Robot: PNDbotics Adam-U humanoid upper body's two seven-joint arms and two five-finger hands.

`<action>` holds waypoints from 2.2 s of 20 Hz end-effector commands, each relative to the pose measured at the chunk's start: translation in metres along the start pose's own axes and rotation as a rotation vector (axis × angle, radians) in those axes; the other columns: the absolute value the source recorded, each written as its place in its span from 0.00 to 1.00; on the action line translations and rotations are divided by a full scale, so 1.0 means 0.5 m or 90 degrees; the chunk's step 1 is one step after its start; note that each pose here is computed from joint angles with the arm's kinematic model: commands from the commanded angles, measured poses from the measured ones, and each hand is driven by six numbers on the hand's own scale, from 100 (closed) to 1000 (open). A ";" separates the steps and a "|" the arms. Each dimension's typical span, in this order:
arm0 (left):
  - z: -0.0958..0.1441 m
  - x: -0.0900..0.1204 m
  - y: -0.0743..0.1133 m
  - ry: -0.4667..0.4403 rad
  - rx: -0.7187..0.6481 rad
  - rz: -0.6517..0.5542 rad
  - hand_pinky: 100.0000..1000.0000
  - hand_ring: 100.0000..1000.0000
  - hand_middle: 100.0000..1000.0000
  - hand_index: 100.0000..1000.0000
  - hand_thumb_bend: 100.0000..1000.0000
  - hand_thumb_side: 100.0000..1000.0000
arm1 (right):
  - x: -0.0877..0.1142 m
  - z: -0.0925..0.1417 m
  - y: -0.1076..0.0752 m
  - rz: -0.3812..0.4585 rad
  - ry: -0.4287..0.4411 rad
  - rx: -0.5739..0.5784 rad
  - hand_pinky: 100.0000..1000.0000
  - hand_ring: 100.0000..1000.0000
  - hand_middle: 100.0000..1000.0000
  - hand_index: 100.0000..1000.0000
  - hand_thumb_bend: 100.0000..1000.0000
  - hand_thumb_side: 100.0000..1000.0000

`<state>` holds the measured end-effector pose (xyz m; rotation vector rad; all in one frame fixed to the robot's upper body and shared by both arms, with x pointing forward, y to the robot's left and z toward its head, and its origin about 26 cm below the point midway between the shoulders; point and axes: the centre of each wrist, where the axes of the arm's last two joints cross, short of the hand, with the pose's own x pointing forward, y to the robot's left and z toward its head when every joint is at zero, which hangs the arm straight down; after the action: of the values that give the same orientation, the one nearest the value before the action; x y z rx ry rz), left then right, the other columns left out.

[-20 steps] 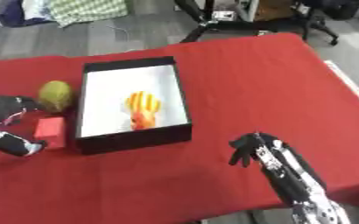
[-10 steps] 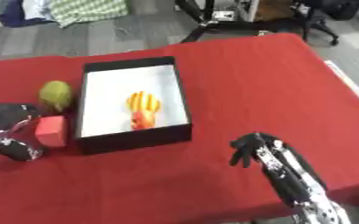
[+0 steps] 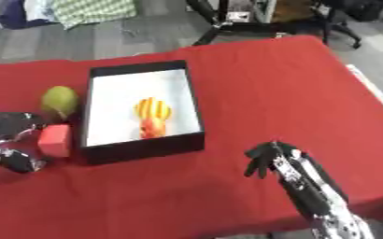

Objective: Pick up objects on the table and place them in the box.

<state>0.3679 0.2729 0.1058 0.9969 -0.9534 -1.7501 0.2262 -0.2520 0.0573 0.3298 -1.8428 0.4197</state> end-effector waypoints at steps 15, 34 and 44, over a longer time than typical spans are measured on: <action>0.081 0.011 0.223 -0.063 0.269 0.123 0.65 0.38 0.32 0.57 0.00 0.12 | 0.009 0.003 -0.002 0.010 -0.001 0.013 0.87 0.44 0.22 0.57 0.00 0.72; -0.101 0.166 0.213 -0.058 0.135 0.044 0.79 0.73 0.76 0.91 0.05 0.62 | 0.014 -0.011 0.001 -0.002 -0.016 0.020 0.87 0.43 0.22 0.57 0.00 0.71; -0.098 0.154 0.208 -0.097 0.163 0.015 0.86 0.83 0.90 0.98 0.28 1.00 | 0.014 -0.010 0.000 -0.001 -0.016 0.017 0.87 0.43 0.22 0.57 0.00 0.71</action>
<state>0.4211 0.1524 0.1466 0.9799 -1.2813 -1.7461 0.2282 -0.2489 0.0591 0.3592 -1.8419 0.4316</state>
